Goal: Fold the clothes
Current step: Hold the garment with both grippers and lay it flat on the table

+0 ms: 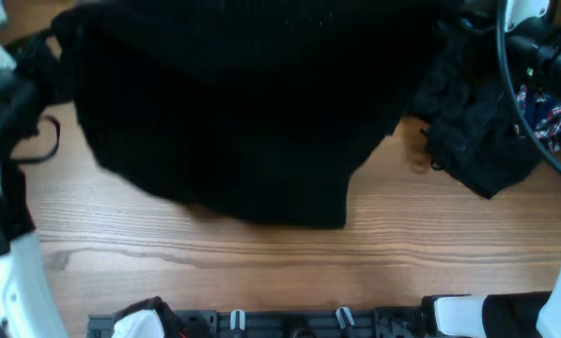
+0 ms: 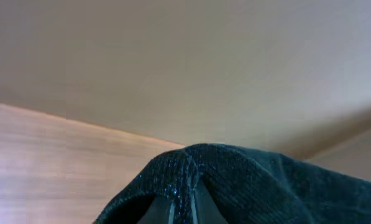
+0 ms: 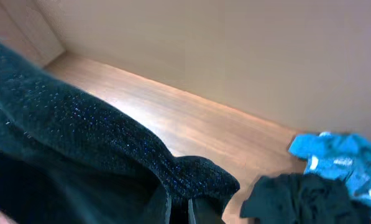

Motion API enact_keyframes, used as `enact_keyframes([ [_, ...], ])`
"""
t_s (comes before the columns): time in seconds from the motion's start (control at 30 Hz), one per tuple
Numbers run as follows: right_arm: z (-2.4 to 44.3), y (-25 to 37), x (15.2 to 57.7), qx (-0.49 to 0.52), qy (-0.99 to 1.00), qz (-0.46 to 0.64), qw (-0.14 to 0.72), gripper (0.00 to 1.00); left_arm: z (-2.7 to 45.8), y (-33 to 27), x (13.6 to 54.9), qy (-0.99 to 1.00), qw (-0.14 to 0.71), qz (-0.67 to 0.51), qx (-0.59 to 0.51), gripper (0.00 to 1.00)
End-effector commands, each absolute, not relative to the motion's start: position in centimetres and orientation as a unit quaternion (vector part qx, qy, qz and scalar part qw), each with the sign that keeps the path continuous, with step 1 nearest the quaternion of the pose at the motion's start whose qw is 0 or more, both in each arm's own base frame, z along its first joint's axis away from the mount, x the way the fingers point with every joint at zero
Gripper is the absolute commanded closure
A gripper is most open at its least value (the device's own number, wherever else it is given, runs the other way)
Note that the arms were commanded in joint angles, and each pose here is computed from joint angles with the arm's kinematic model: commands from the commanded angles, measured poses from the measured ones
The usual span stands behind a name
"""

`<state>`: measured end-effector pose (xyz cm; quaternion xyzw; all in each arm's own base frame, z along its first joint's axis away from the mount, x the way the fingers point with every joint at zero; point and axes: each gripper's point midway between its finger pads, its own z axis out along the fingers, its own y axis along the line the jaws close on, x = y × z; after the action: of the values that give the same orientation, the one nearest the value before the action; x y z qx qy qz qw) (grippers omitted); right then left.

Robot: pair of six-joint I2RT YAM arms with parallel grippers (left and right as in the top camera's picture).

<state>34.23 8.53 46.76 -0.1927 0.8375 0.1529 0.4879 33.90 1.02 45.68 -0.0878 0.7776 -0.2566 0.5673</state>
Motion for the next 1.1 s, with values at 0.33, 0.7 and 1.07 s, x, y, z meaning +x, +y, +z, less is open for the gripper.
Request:
enact_keyframes([
  [0.33,46.6,7.2,27.8,-0.162,0.863,0.139,0.458,0.96,41.5,3.5,30.9,0.833,0.508,-0.157,-0.153,0.96],
  [0.7,41.8,7.4,34.0,-0.158,0.895,0.147,0.39,0.96,37.1,5.7,33.8,0.865,0.449,-0.128,-0.184,0.96],
  [1.07,36.2,7.7,42.4,-0.165,0.907,0.147,0.359,0.96,31.3,8.2,40.6,0.883,0.405,-0.129,-0.199,0.96],
])
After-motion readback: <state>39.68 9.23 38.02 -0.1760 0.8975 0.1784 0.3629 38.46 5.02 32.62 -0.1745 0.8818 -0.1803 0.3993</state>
